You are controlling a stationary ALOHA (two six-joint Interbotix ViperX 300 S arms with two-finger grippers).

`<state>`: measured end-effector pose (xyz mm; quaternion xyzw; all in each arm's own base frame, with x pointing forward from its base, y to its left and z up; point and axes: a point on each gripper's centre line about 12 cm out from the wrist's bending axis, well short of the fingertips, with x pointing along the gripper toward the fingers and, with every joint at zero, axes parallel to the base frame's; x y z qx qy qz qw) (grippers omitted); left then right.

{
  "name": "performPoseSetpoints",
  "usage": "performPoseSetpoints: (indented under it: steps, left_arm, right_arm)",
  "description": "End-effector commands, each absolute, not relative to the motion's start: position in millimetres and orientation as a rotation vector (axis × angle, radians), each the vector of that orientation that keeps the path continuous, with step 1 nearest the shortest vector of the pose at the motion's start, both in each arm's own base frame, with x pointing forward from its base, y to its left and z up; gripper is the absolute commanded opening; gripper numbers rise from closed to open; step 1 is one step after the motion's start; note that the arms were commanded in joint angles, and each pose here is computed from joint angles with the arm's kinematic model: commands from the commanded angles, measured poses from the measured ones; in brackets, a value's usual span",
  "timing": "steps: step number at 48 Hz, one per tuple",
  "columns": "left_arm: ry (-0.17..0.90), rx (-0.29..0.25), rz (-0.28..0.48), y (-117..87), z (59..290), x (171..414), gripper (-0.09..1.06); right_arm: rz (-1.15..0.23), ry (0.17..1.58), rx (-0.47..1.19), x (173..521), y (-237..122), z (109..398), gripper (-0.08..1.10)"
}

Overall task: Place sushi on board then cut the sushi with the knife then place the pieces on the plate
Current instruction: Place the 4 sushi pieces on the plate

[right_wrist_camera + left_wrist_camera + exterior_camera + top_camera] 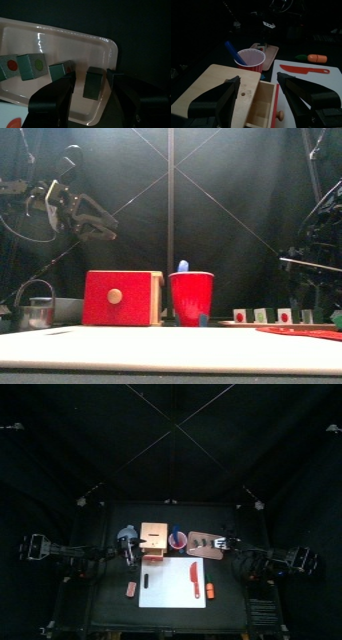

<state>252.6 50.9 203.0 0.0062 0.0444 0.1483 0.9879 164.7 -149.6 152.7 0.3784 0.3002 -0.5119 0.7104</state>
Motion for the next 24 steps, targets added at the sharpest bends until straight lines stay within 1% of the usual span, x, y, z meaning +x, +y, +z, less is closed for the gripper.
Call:
performPoseSetpoints:
  steps: [1,3,6,10,13,16,20,24]
  left_arm:
    - [0.063,0.014,0.302,52.3,210.6,257.1,0.94]
    - [0.065,0.014,0.302,52.2,210.0,256.3,0.94]
    - [0.068,0.014,0.302,52.2,209.1,256.1,0.94]
    - [0.074,0.010,0.307,53.1,207.0,254.6,0.94]
    - [0.085,0.001,0.321,55.4,203.7,253.4,0.94]
    - [0.094,-0.012,0.344,59.2,201.3,252.5,0.94]
    - [0.100,-0.017,0.359,62.5,199.7,252.5,0.94]
    - [0.103,-0.016,0.368,64.8,198.9,252.2,0.94]
  right_arm:
    - [-1.022,0.510,0.647,184.8,-166.6,204.7,0.86]
    - [-0.955,0.460,0.590,194.4,-168.2,219.1,0.86]
    - [-0.786,0.393,0.470,217.1,-162.7,237.5,0.86]
    - [-0.504,0.330,0.348,257.3,-131.6,250.6,0.86]
    - [-0.356,0.296,0.336,282.5,-110.8,254.0,0.86]
    - [-0.204,0.292,0.326,308.3,-81.2,252.0,0.86]
    - [-0.097,0.324,0.309,329.7,-52.5,246.6,0.86]
    - [-0.045,0.352,0.300,342.8,-36.6,240.4,0.86]
